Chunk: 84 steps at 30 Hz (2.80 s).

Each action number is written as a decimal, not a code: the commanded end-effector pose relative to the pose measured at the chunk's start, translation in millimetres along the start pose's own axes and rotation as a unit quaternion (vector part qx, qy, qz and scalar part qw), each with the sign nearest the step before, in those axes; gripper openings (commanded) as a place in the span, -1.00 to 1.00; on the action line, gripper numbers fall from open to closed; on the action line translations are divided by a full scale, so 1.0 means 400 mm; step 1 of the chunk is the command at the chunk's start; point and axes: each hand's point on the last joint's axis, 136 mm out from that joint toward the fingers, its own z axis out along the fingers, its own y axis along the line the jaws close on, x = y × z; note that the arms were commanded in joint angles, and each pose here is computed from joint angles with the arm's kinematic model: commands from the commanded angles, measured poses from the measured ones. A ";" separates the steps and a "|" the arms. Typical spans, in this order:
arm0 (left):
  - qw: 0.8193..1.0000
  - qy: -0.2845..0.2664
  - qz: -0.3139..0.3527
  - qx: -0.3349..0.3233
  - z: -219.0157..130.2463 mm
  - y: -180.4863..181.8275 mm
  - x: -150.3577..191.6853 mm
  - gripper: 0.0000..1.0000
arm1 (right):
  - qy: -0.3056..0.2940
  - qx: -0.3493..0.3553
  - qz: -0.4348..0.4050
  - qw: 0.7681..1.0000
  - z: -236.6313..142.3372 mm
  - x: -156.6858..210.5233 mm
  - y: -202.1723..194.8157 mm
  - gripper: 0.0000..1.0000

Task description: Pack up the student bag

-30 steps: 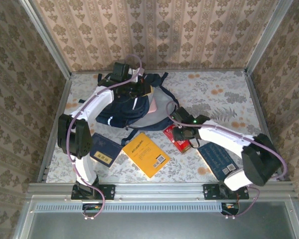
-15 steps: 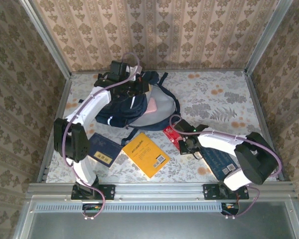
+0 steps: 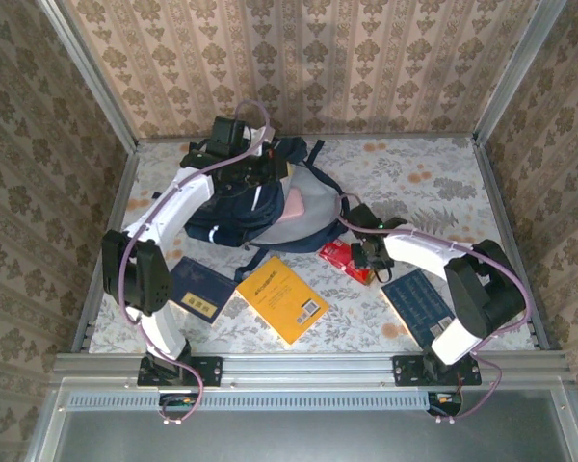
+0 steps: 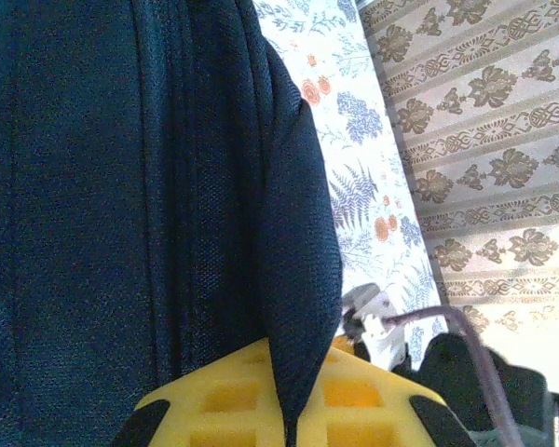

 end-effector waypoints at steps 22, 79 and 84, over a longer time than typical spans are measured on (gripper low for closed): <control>0.999 0.013 0.017 0.026 0.026 -0.023 -0.002 -1.00 | 0.033 -0.235 0.298 0.925 -0.080 0.180 0.000 0.14; 0.999 0.033 0.022 0.033 0.057 -0.039 0.028 -1.00 | -0.009 -0.131 0.229 0.964 0.044 -0.019 -0.097 0.19; 0.999 0.033 0.021 0.034 0.058 -0.039 0.028 -1.00 | 0.026 -0.202 0.220 0.954 0.051 -0.012 -0.032 0.20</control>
